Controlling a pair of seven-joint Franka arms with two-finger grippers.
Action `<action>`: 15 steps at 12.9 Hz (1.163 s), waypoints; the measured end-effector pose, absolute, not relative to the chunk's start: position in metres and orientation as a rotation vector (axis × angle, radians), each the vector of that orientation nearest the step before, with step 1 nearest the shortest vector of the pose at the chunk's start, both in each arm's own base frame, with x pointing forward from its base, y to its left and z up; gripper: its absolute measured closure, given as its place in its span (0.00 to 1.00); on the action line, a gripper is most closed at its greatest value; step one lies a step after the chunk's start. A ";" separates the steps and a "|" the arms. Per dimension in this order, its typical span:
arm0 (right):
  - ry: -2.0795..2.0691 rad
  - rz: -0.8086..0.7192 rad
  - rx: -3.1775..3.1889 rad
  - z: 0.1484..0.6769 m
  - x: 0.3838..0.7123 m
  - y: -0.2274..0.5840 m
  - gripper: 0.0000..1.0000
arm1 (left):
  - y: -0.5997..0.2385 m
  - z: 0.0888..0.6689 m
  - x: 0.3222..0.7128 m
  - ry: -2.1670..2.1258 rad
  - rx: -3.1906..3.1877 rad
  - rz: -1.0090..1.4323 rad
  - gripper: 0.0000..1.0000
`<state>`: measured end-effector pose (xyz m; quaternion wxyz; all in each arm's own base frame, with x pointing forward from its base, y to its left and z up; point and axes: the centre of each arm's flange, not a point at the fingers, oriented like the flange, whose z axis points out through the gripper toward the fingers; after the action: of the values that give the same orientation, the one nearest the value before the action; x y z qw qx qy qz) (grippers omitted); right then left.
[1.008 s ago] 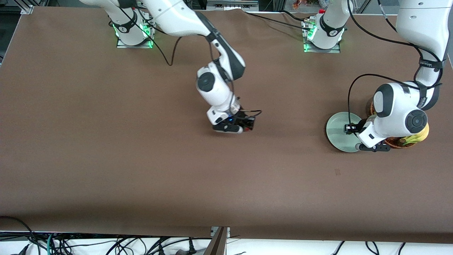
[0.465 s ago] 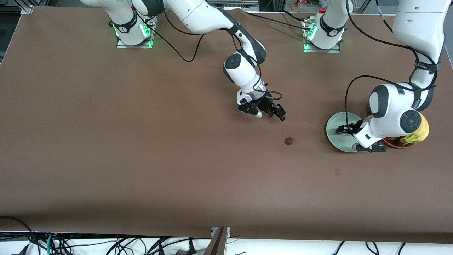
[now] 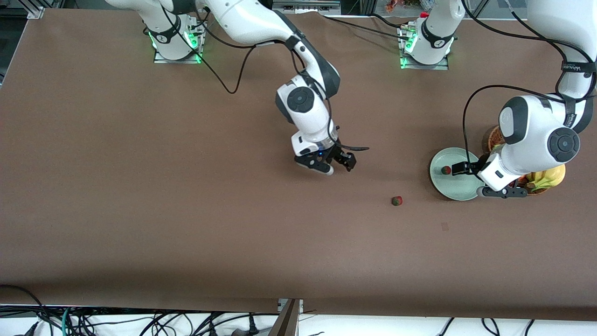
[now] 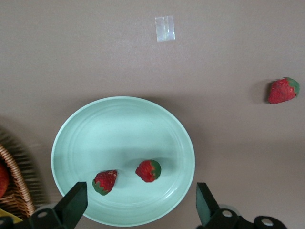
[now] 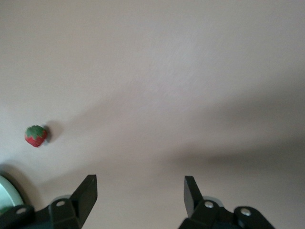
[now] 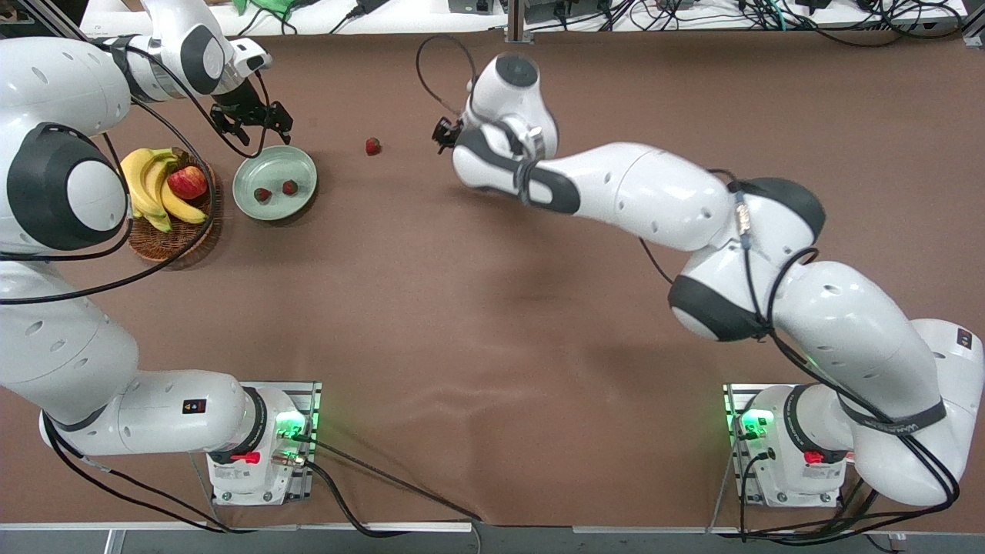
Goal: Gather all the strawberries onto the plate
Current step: 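Release the third strawberry mid-table while the left gripper reaches toward it, then grasp the third strawberry with the left gripper while the right gripper withdraws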
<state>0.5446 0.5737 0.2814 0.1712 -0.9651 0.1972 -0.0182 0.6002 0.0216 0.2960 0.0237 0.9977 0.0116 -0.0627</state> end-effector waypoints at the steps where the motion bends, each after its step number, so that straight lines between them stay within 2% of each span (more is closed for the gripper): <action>1: 0.497 -0.023 -2.797 0.302 0.560 0.550 0.15 | 0.013 0.298 0.601 0.075 3.086 -0.189 0.00; 2: 0.434 0.007 -2.855 0.320 0.575 0.523 0.15 | -0.004 0.300 0.603 0.125 3.081 -0.177 0.00; 4: 0.333 0.058 -2.931 0.357 0.595 0.466 0.01 | -0.057 0.306 0.612 0.221 3.057 -0.128 0.00; 7: 0.190 0.123 -2.986 0.405 0.608 0.386 0.01 | -0.133 0.297 0.633 0.325 3.021 -0.099 0.00; 10: 0.107 0.123 -3.059 0.436 0.600 0.334 0.00 | -0.176 0.247 0.651 0.341 3.043 -0.038 0.00; 13: 0.022 0.154 -3.085 0.462 0.585 0.303 0.00 | -0.183 0.195 0.655 0.326 3.043 -0.019 0.00; 15: 0.004 0.191 -3.110 0.478 0.579 0.277 0.00 | -0.180 0.183 0.657 0.329 3.046 -0.034 0.00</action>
<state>0.5790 0.2774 0.4778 0.0127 -0.9980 0.0012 0.0612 0.6570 -0.1804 0.1832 0.0389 0.9934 0.1072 -0.0110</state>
